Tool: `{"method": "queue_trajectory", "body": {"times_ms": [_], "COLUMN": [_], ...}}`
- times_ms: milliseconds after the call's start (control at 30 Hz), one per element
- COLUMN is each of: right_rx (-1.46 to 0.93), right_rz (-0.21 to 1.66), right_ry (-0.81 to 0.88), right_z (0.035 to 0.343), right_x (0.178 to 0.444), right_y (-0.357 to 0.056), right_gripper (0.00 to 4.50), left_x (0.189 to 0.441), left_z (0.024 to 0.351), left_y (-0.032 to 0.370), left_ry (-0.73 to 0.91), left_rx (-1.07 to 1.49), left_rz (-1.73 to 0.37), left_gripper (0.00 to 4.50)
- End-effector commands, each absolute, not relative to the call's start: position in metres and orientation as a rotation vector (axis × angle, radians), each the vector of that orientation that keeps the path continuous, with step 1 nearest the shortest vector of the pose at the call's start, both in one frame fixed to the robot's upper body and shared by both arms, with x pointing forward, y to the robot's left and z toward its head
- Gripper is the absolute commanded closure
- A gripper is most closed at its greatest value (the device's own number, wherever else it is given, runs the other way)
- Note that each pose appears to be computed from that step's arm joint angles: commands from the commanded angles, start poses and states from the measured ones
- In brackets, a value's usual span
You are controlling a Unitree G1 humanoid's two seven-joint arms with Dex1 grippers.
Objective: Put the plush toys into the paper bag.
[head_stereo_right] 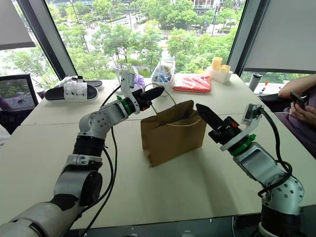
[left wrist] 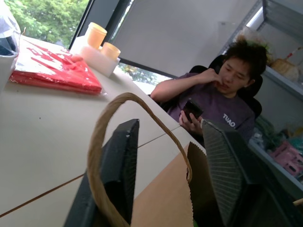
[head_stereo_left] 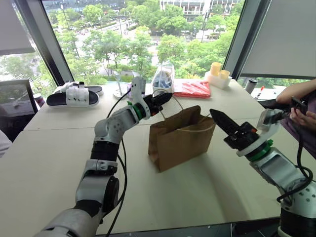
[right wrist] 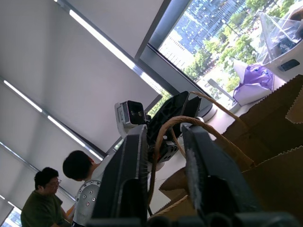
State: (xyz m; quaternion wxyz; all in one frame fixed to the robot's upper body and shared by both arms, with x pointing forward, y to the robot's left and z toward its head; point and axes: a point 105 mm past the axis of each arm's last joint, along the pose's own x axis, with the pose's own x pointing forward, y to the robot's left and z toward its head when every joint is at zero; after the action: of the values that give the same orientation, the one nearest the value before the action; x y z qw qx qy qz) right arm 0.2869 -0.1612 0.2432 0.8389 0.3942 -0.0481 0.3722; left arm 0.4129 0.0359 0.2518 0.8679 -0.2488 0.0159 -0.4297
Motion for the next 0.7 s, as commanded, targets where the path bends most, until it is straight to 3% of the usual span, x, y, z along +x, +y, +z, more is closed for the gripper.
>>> {"method": "queue_trajectory", "body": {"times_ms": [33,100,167,467,600,700], "right_rx": [0.801,0.793,0.802,0.755,0.634,0.609], "right_rz": [0.807,0.817,0.847,0.915,0.917,0.922], "right_ry": [-0.135,-0.128,-0.142,-0.11,0.106,0.16], "right_z": [0.25,0.249,0.252,0.235,0.19,0.175], "right_x": [0.282,0.279,0.272,0.248,0.241,0.245], "right_y": [-0.162,-0.162,-0.163,-0.168,-0.151,-0.139], "right_gripper": [1.89,0.87,0.07,0.07,0.07,0.9], "left_x": [0.408,0.407,0.405,0.382,0.368,0.354], "left_z": [0.271,0.274,0.276,0.257,0.24,0.226], "left_y": [0.043,0.049,0.057,0.104,0.124,0.126], "left_ry": [-0.028,-0.043,-0.059,-0.041,-0.007,0.031], "left_rx": [-0.54,-0.527,-0.512,-0.491,-0.493,-0.46], "left_rz": [-0.927,-0.929,-0.947,-1.086,-1.124,-1.158], "left_gripper": [1.0,0.03,0.0,0.0,0.0,0.0]}}
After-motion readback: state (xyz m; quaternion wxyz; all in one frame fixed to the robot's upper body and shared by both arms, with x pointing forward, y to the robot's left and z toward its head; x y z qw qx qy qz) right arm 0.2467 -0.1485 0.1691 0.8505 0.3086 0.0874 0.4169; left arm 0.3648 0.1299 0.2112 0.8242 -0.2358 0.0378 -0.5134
